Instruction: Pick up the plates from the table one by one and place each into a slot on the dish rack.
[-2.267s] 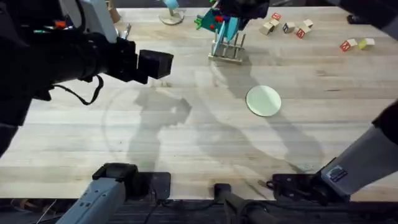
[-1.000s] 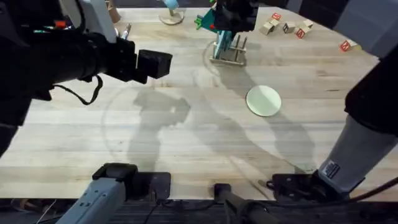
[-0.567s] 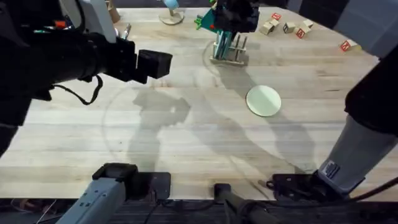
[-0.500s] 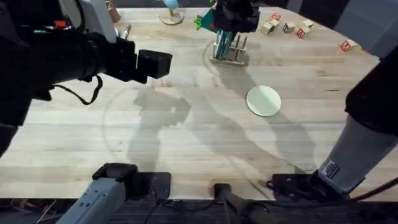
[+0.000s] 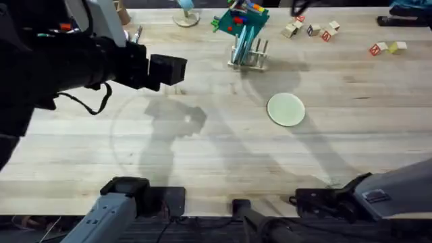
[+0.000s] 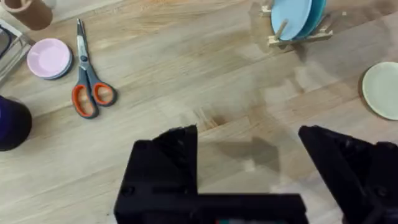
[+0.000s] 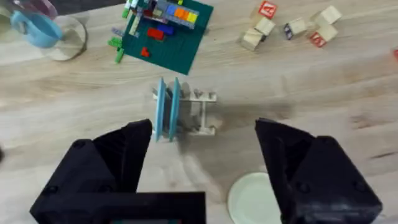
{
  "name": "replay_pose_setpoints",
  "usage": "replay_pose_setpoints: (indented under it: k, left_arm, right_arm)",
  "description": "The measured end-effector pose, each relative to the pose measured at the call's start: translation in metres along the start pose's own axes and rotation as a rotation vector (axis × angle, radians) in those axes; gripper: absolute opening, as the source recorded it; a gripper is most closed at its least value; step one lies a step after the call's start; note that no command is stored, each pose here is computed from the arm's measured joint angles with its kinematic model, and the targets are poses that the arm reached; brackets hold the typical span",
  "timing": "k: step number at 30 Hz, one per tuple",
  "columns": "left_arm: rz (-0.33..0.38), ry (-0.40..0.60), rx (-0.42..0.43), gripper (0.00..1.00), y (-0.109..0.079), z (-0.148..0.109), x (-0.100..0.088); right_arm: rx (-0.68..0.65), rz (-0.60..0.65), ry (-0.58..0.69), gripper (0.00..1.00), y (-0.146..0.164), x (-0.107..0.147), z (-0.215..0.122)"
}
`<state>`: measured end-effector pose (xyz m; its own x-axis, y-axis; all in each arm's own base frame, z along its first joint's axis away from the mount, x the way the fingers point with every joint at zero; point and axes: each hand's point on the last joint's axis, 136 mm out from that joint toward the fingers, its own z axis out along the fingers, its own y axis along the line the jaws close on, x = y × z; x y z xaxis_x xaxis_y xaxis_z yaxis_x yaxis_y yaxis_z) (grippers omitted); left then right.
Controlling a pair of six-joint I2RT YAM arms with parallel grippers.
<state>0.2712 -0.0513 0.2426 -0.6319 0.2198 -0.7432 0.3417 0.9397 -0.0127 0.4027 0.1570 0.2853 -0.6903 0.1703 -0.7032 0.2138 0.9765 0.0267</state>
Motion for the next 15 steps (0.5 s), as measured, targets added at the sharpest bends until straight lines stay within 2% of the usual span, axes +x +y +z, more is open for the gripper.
replay_pose_setpoints:
  k: [5, 10, 15]
  left_arm:
    - [-0.041, 0.021, 0.004, 0.994, -0.001, 0.000, 0.005]
    - [-0.088, 0.047, 0.008, 0.995, -0.002, 0.000, 0.012]
    - [-0.140, 0.059, 0.012, 0.995, -0.004, 0.000, 0.014]
  right_arm:
    - [0.000, -0.072, 0.001, 0.995, -0.018, 0.000, -0.027]
    - [0.032, -0.177, 0.046, 0.995, -0.041, 0.010, -0.044]
    - [0.070, -0.180, 0.134, 0.992, -0.080, 0.021, -0.054]
